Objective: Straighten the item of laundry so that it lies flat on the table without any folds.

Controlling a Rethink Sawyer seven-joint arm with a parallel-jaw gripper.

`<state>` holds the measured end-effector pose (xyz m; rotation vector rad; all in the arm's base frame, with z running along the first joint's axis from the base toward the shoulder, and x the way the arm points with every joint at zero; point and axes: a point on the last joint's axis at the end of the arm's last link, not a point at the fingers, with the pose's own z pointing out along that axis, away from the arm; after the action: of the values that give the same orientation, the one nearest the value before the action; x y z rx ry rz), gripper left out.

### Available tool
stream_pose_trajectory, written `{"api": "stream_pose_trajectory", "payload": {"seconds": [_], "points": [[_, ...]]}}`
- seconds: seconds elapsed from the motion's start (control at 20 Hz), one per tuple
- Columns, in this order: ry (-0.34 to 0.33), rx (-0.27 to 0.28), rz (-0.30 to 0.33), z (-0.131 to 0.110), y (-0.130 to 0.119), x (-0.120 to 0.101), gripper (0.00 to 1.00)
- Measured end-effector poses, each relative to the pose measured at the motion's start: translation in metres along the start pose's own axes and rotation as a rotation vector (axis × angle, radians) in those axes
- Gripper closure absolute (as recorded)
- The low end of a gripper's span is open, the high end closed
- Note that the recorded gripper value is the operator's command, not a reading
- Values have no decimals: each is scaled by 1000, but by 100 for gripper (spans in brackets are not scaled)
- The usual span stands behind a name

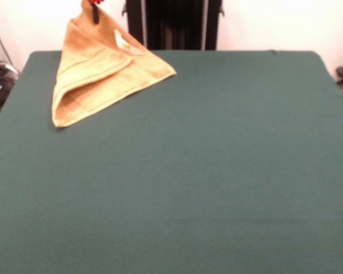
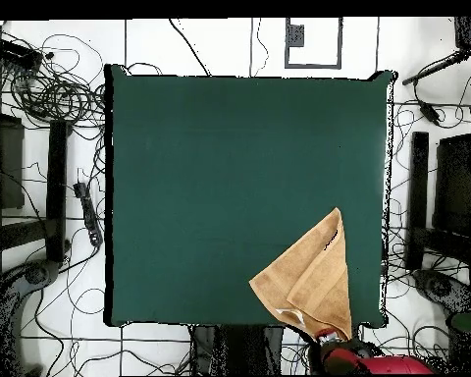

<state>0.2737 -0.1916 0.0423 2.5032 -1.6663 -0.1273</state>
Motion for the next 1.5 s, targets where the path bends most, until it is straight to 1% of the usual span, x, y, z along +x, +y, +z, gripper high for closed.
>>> {"api": "stream_pose_trajectory", "payload": {"seconds": [0.15, 0.6, 1.2, 1.5], "points": [[5, -7, 22, -1, -3, 2, 100], [2, -10, 52, -3, -9, 4, 100], [6, -13, 61, -3, -8, 6, 100], [-5, -20, 67, 0, -7, 4, 100]]}}
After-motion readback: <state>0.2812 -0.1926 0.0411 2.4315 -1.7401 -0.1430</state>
